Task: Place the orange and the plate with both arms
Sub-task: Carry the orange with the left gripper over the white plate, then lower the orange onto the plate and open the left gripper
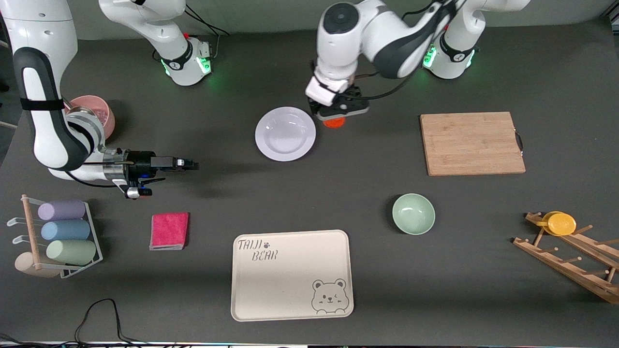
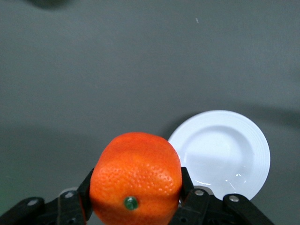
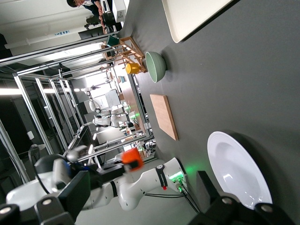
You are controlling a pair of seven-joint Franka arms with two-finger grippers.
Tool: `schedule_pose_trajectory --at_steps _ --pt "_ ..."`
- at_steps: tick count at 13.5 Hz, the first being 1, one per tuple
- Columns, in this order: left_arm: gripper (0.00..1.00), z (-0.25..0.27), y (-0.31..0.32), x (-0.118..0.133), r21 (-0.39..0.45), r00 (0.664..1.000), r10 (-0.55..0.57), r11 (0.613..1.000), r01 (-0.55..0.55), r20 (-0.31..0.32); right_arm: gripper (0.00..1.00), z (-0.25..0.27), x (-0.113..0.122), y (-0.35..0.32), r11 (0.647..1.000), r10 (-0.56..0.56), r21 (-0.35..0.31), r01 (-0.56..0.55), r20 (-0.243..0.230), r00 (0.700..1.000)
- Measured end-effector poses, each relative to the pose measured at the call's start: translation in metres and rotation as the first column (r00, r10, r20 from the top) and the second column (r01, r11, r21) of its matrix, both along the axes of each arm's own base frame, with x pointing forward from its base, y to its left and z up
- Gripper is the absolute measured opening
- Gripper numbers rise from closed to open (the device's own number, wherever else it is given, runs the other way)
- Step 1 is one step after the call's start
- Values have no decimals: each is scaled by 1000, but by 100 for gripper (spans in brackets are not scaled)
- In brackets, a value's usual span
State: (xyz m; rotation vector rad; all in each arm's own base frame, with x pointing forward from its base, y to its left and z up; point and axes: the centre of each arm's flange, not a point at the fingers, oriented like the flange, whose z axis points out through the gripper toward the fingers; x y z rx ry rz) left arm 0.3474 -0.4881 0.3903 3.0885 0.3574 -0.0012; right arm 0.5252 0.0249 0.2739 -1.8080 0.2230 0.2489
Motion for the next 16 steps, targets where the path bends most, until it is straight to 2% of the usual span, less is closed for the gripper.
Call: schedule_pose_trajectory --at_steps 3,5,8,10,13,16 --pt "70 -51 -54 -29 24 1000 17 1000 -17 10 100 -1 0 -2 1000 -3 0 3 -2 1000" --pt "70 -84 -84 -36 33 999 37 999 -38 20 100 -2 0 -2 1000 -3 0 3 -2 1000" --pt "70 -129 -117 -44 20 999 40 999 -40 -3 100 -3 0 -2 1000 -1 -1 1 -1 1000" --pt "70 -153 -130 -53 2 999 40 999 -40 16 100 -10 -2 -2 1000 11 -2 -11 16 1000" --pt "70 -178 -142 -77 16 999 19 1000 -19 42 100 -26 -9 -4 999 43 -8 -42 34 999" --pt "70 -186 -148 -77 14 999 23 1000 -24 41 100 -45 -17 -6 998 59 3 -59 36 998"
